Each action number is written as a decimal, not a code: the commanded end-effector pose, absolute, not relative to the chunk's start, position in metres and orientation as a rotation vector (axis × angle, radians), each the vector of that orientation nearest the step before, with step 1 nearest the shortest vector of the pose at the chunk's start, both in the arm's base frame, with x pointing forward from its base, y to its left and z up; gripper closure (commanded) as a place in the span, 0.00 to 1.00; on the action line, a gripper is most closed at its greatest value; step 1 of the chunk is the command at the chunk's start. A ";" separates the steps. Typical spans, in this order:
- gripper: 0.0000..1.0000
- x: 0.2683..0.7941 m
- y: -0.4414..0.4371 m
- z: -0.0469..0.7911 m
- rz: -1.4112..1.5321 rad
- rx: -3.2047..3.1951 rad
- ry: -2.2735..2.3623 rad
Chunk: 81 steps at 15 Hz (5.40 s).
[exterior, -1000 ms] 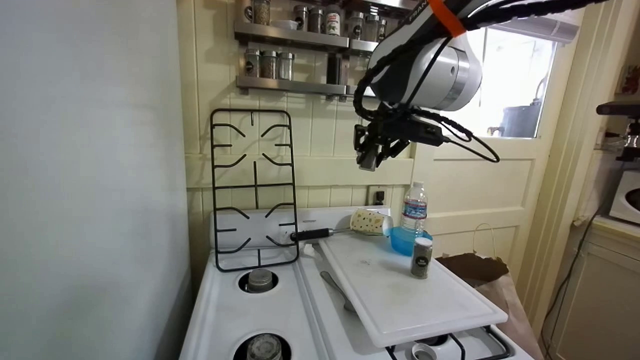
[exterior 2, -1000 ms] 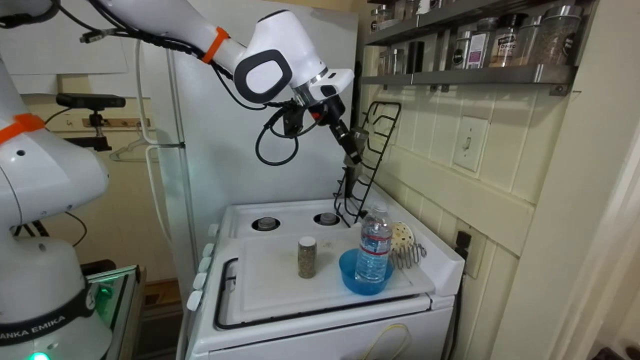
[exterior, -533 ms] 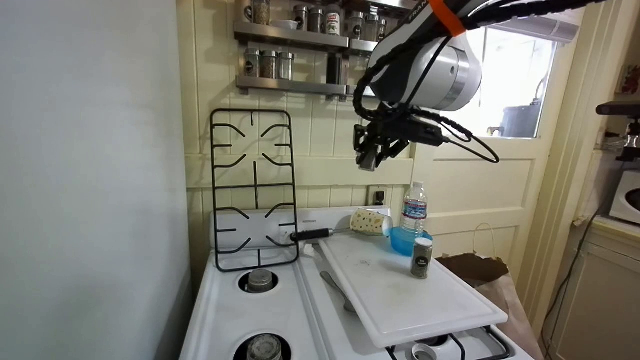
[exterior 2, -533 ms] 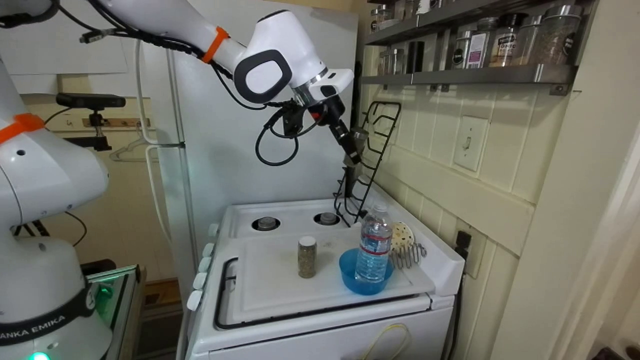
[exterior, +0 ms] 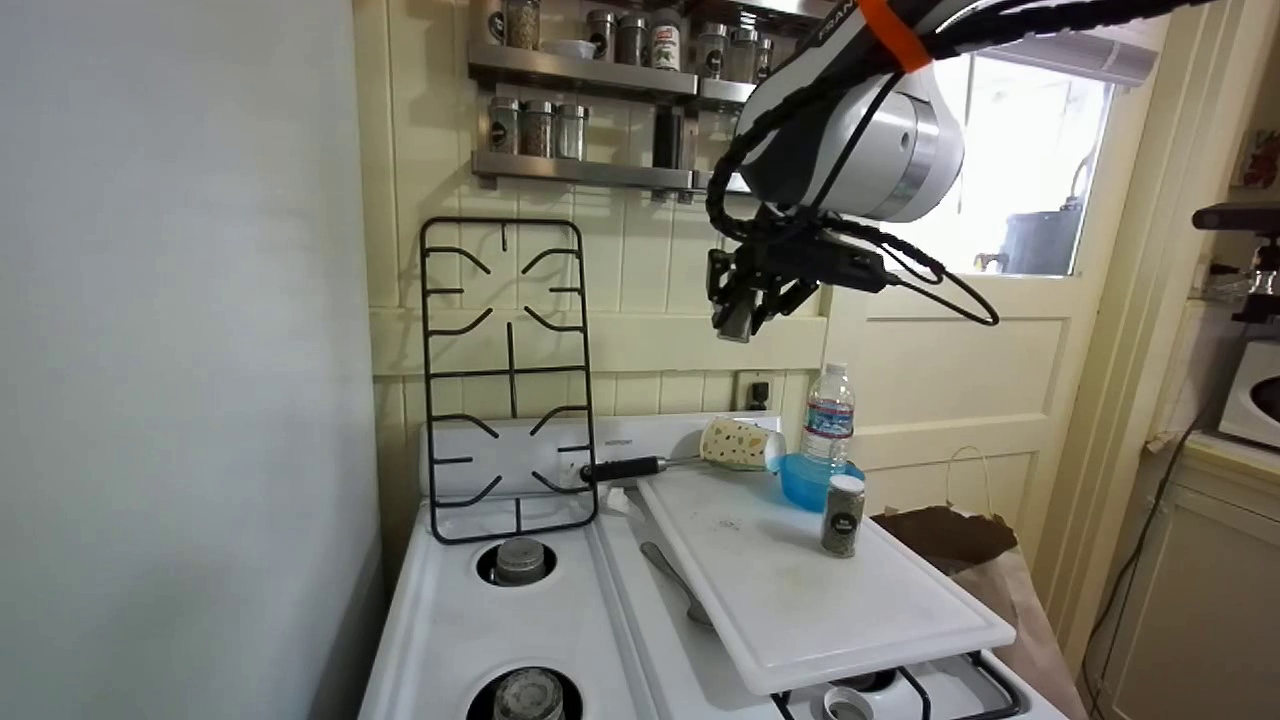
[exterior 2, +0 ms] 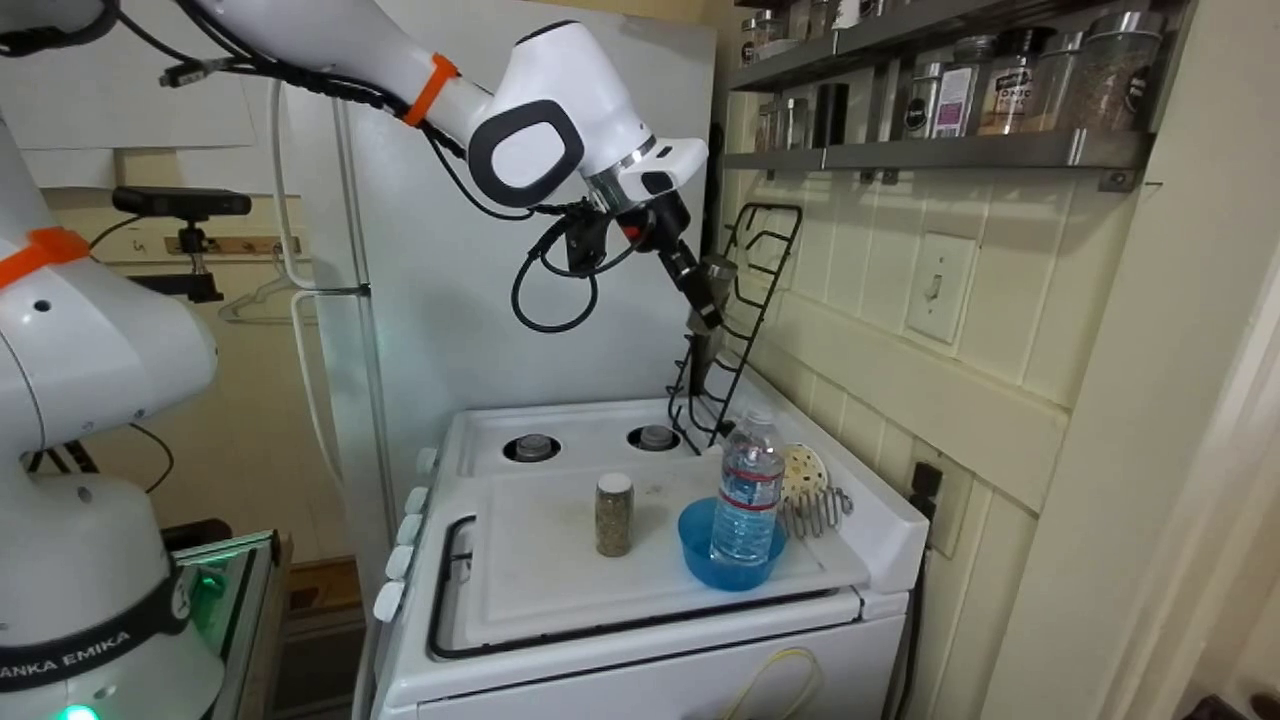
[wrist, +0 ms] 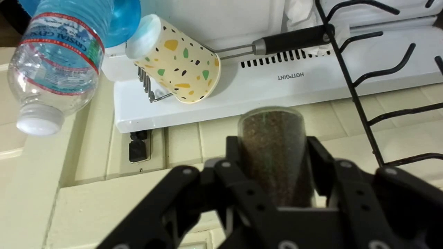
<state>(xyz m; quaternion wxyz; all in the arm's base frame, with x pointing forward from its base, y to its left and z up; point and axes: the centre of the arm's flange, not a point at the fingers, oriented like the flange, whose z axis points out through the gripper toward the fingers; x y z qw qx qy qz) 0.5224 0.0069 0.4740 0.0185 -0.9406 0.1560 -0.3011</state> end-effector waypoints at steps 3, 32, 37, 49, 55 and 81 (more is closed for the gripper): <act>0.51 0.522 0.007 0.474 -0.935 -2.921 0.485; 0.76 0.504 -0.046 0.627 -2.360 -2.462 0.125; 0.76 0.493 -0.051 0.614 -2.465 -2.658 -0.120; 0.76 0.505 -0.050 0.595 -2.511 -2.763 -0.275; 0.76 0.522 -0.036 0.580 -2.595 -2.784 -0.345; 0.76 0.562 -0.016 0.578 -2.607 -2.808 -0.585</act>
